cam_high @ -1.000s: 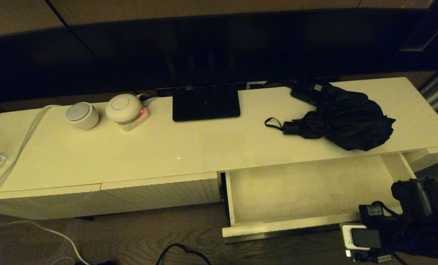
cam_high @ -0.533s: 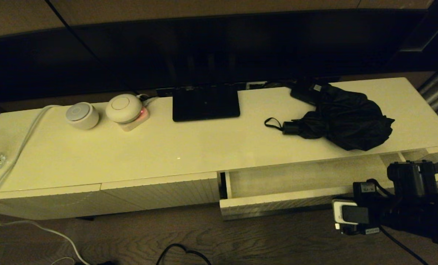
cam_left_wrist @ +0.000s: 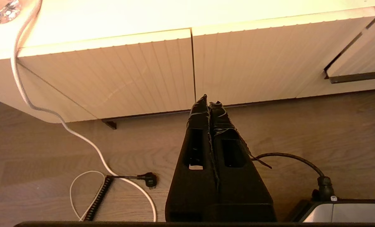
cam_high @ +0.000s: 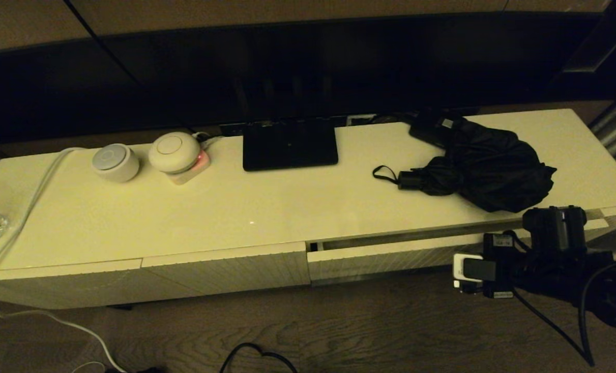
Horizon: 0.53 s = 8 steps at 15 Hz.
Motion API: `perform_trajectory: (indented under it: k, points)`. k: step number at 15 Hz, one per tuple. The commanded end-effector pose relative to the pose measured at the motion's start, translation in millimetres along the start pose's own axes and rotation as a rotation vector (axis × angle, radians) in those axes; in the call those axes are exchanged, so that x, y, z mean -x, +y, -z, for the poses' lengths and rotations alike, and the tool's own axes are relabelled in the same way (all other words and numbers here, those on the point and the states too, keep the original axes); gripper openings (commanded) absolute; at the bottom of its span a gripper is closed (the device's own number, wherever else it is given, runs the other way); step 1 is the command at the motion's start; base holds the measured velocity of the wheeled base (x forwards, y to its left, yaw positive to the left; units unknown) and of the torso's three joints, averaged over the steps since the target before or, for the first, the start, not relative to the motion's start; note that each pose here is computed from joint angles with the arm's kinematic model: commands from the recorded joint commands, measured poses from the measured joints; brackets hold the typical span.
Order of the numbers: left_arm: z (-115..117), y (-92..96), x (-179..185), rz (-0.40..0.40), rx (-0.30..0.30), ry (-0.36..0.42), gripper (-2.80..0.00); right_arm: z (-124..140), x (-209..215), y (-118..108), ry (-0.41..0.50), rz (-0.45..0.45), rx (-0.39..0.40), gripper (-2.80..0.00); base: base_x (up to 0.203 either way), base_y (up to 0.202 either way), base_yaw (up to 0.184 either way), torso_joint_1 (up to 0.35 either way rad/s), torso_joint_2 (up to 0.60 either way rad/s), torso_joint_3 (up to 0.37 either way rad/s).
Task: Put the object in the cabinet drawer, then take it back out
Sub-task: Close the drawer
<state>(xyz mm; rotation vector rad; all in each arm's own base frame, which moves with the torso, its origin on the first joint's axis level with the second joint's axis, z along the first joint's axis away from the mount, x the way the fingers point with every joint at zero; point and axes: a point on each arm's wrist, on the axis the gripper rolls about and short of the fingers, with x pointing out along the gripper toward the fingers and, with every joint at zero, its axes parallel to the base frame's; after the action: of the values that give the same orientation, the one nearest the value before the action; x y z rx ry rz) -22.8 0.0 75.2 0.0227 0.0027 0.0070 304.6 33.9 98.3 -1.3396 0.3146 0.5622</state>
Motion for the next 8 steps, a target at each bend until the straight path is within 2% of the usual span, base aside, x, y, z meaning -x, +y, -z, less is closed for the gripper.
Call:
perform_trajectory:
  k: [1,8]
  points:
    - [1,0.0,0,-0.001,0.000,0.004,-2.80,1,-10,-3,-0.002,0.001,-0.010,-2.80,0.000,0.000,0.000,0.000,0.00,0.000]
    - [1,0.0,0,-0.001,0.000,0.004,-2.80,-2,-16,-22,-0.014,0.061,-0.016,-2.80,0.000,0.000,0.000,0.000,0.00,0.000]
